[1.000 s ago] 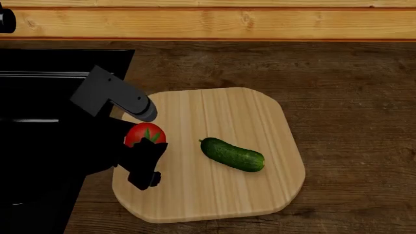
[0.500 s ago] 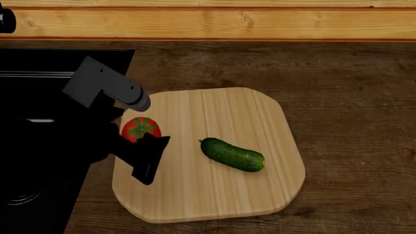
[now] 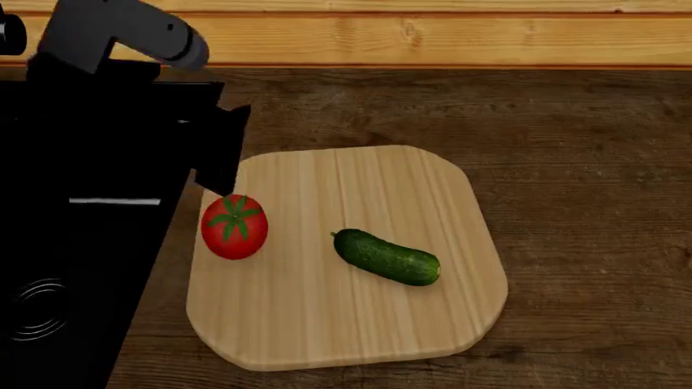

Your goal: Pick the vegetables from the sink and place them on the cutting board.

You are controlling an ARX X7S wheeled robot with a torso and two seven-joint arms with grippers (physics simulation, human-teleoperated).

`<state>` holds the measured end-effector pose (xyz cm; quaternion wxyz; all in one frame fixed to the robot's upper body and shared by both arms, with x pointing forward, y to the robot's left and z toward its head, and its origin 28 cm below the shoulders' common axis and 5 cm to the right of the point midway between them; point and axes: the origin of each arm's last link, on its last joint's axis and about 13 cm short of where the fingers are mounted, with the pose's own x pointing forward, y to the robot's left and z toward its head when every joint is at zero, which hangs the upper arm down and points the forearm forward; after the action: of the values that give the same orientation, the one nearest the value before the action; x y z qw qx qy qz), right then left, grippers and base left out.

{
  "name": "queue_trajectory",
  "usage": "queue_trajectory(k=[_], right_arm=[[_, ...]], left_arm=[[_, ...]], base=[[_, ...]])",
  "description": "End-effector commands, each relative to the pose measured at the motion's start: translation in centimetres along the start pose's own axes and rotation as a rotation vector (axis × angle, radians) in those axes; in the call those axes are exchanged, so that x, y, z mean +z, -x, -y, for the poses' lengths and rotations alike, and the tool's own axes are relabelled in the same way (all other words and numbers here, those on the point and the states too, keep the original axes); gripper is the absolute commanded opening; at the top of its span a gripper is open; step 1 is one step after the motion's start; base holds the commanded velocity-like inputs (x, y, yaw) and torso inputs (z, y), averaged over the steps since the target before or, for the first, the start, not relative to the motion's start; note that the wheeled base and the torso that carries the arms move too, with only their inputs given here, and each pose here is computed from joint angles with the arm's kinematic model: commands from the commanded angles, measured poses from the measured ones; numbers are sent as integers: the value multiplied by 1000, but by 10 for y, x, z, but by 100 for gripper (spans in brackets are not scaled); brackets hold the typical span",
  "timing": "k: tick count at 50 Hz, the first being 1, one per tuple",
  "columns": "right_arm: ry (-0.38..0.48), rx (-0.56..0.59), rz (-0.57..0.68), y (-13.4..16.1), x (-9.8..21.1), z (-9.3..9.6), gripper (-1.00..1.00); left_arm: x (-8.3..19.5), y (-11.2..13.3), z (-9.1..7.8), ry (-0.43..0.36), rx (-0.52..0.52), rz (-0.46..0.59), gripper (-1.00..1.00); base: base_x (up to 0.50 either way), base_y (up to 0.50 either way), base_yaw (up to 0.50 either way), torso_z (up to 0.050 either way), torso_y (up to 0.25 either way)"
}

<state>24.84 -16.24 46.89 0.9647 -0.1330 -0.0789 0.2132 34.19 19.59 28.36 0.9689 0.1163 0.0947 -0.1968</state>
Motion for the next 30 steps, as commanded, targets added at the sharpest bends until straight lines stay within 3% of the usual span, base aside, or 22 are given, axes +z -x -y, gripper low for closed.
queue_trajectory(k=[1,6,9,10,12,15,16,19,23,28,30], right_arm=[[41,-44,49,-6,7,-2,100],[72,-83,79,-11,9,-4,100],[80,-93,83,-11,8,-5,100],[83,-100,88,-10,9,-5,100],[86,-86,91,-7,10,-9,100],[87,-76,90,-4,12,-10,100],[91,-69,103,-1,18,-10,100],[104,-62,127,2,28,-11,100],[112,-71,146,3,35,-11,100],[77,-138,272,5,52,-5,100],[49,-116,320,8,56,-5,100]], left_arm=[[35,27,3,-9,133,232,100],[53,53,10,-67,278,388,100],[59,60,8,-17,393,482,100],[68,63,9,-24,394,566,100],[73,67,11,-22,397,634,100],[79,72,11,24,407,707,100],[82,75,12,50,367,758,100],[84,80,15,80,317,819,100],[92,87,13,122,329,913,100],[95,90,12,167,322,944,100],[95,91,12,180,314,950,100]], base=[[0,0,0,0,0],[0,0,0,0,0],[0,0,0,0,0],[0,0,0,0,0],[0,0,0,0,0],[0,0,0,0,0],[0,0,0,0,0],[0,0,0,0,0],[0,0,0,0,0],[0,0,0,0,0],[0,0,0,0,0]])
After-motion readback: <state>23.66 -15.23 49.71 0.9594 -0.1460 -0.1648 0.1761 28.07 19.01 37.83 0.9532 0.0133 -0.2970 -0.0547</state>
